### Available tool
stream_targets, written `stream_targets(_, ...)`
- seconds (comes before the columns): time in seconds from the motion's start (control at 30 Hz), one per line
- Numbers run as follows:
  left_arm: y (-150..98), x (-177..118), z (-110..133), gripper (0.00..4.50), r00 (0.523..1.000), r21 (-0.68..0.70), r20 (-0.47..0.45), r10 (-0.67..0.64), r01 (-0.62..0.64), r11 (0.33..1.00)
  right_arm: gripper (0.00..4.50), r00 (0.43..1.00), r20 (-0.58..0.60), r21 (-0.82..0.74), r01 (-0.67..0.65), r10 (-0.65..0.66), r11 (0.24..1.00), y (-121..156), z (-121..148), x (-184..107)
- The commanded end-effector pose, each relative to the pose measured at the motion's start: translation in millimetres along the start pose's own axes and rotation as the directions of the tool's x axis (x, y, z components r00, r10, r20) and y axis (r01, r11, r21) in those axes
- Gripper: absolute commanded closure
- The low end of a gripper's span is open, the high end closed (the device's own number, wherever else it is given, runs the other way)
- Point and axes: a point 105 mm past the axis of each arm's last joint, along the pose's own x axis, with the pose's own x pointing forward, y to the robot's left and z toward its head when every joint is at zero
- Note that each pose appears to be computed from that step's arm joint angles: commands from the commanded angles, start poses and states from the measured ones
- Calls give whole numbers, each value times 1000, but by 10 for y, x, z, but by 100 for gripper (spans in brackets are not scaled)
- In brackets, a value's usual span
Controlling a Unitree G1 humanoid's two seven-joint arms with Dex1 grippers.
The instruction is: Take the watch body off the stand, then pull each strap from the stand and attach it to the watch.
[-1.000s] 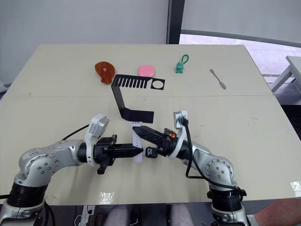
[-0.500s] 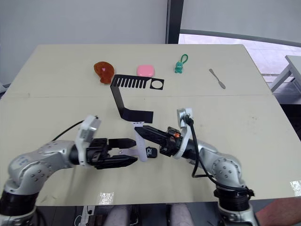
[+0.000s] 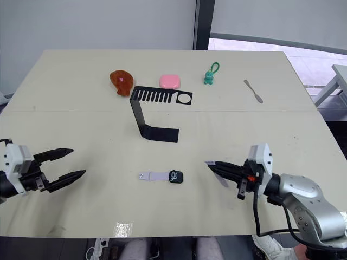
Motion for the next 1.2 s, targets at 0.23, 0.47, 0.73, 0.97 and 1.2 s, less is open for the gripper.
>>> stream_targets(0.23, -583, 495, 252, 5, 965, 125, 17, -262, 258, 958, 450, 998, 4, -49, 70, -70, 996, -122, 18, -190)
stream_targets(0.47, -1026, 1085, 481, 5, 878, 226, -69, -474, 477, 850, 450, 1000, -13, -43, -7, 7, 999, -40, 13, -196)
stream_targets(0.73, -1303, 1709, 366, 5, 826, 211, -237, -511, 557, 803, 450, 996, -7, -38, -86, 86, 996, 93, -14, -46)
stream_targets(0.97, -1316, 1928, 422, 5, 833, 231, -257, -490, 546, 806, 450, 996, 2, -33, -90, 91, 995, 140, 23, 33)
stream_targets(1.2, -1384, 1982, 416, 5, 810, 221, -253, -529, 581, 783, 450, 995, 4, -27, -97, 97, 995, 185, 85, 116)
